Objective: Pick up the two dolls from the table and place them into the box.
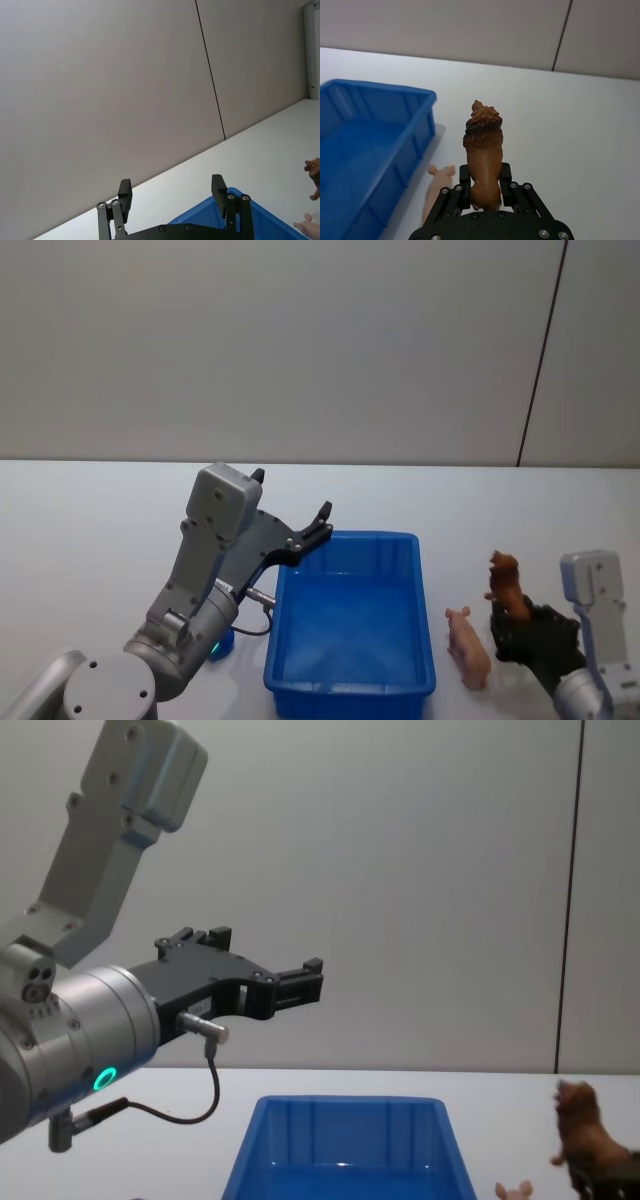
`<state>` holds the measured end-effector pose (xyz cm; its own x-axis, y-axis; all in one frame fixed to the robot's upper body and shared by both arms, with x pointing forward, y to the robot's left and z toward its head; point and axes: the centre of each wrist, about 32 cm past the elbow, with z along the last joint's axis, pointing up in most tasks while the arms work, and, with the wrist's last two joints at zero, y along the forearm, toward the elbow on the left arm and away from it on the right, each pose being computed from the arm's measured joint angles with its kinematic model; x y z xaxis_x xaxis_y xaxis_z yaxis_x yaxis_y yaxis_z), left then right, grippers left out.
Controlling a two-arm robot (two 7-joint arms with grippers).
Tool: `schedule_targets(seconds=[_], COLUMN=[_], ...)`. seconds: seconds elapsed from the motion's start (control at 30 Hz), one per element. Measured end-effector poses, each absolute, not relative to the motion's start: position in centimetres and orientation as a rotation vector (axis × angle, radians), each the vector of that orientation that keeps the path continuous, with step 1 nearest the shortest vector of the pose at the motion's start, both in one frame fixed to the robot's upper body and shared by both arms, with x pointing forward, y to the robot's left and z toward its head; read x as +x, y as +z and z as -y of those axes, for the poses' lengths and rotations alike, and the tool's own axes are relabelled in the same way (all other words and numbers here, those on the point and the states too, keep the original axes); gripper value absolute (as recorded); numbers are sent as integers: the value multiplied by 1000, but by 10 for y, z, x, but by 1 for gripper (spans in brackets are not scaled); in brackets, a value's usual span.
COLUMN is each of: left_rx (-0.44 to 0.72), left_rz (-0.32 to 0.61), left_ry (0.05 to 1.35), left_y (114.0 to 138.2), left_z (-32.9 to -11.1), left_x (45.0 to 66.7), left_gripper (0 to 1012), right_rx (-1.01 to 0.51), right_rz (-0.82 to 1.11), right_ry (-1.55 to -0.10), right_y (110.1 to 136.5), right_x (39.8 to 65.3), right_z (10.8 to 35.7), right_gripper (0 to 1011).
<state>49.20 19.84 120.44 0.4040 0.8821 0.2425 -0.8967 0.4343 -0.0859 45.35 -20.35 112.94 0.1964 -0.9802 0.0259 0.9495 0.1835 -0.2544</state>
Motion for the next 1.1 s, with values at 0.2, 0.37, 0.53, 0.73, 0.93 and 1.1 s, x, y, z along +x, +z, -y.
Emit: schedule_targets(seconds=[0.2,0.37,0.53,0.73,0.93,1.1], left_rx=[61,61,61,61,61,61], left_rz=[268,268,268,268,268,268], left_ry=[1124,1124,1124,1124,1124,1124], left_y=[1204,1204,1204,1204,1204,1204], left_z=[-198,-198,-198,-198,-198,-198], left_x=[492,492,492,492,492,492], left_gripper=[1001,1001,1001,1001,1001,1001], right_rx=[-206,-190,-180,-184,-201,-214], right_rz=[-120,-96,-76,-70,-77,-83], right_ry=[-1305,-1241,-1165,-1078,-1018,-992], right_y=[1138,1143,1148,1150,1148,1146], right_x=[457,461,467,476,487,493], right_z=[198,190,180,163,148,139], right_gripper=[327,326,327,327,465,607])
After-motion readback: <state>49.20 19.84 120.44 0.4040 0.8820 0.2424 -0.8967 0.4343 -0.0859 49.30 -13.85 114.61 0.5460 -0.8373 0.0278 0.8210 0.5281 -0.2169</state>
